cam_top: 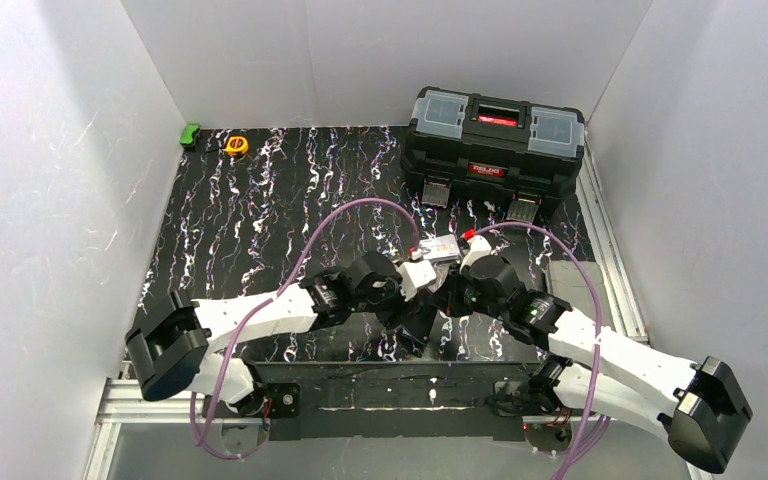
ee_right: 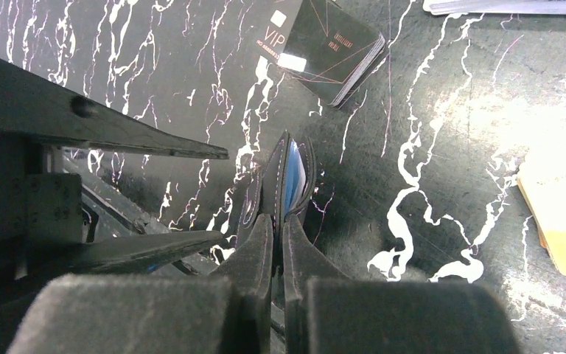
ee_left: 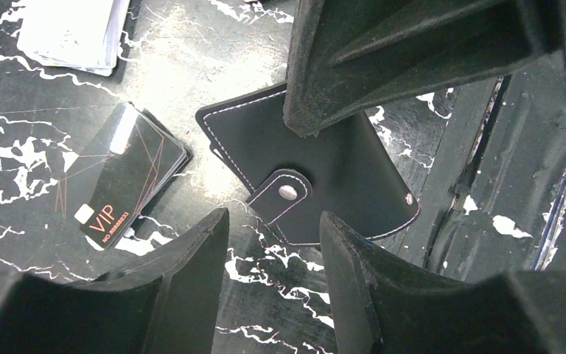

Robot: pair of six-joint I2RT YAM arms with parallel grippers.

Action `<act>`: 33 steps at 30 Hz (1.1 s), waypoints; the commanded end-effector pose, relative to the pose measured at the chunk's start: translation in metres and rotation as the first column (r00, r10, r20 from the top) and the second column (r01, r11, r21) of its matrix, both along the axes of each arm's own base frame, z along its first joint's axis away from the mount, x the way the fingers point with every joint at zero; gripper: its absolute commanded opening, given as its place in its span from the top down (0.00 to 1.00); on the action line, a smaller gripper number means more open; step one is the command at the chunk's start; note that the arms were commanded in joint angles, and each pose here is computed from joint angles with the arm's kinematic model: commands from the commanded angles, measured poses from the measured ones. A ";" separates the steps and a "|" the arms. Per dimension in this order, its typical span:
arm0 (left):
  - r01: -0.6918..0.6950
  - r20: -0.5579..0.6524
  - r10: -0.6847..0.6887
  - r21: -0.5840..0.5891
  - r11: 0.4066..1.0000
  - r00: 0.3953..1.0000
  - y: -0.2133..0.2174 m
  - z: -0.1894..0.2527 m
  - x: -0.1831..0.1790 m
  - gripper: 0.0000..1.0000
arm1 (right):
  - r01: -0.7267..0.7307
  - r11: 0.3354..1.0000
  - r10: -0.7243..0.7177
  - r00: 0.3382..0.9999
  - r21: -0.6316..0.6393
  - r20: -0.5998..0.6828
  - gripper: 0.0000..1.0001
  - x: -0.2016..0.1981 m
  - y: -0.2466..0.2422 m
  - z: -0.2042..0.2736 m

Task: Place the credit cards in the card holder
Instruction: Open the card holder at the center of the board.

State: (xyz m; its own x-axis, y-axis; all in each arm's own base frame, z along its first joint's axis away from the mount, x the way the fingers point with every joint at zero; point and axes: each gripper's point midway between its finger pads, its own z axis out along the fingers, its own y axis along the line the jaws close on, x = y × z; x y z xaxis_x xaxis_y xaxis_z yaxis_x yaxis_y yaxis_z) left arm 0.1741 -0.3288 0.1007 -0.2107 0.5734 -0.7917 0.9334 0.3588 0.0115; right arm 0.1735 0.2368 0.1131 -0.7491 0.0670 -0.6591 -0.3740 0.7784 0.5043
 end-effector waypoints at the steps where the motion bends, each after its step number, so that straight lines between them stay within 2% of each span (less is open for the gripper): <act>1: 0.014 -0.010 -0.015 -0.043 0.999 1.000 -0.017 0.009 0.002 0.52 | 0.009 0.998 -0.014 0.997 0.062 0.077 0.99 0.013 0.011 0.036; 6: 0.015 -0.012 -0.015 -0.049 0.999 1.000 -0.025 0.007 0.004 0.52 | 0.013 0.996 -0.021 0.996 0.088 0.089 0.99 0.016 0.014 0.043; 12: -0.028 0.041 0.030 -0.042 0.999 0.999 -0.029 0.009 0.019 0.55 | -0.007 0.994 -0.001 0.997 0.110 0.073 0.99 0.012 0.020 0.044; 17: -0.050 0.058 0.053 -0.041 0.998 0.997 -0.028 0.008 0.025 0.71 | -0.007 0.992 -0.001 0.998 0.129 0.063 0.99 0.011 0.022 0.042; 23: -0.072 0.053 0.073 -0.019 0.997 0.996 -0.025 0.003 0.026 0.82 | -0.014 0.990 0.006 0.998 0.138 0.062 0.99 0.009 0.025 0.043; 27: -0.141 0.094 0.138 0.020 0.990 0.986 -0.012 0.001 0.037 0.93 | -0.012 0.990 0.004 0.998 0.140 0.056 0.99 0.008 0.023 0.041; 33: -0.186 0.117 0.182 0.025 0.982 0.976 -0.008 0.003 0.045 0.97 | -0.016 0.989 0.009 0.999 0.146 0.046 0.99 0.005 0.025 0.038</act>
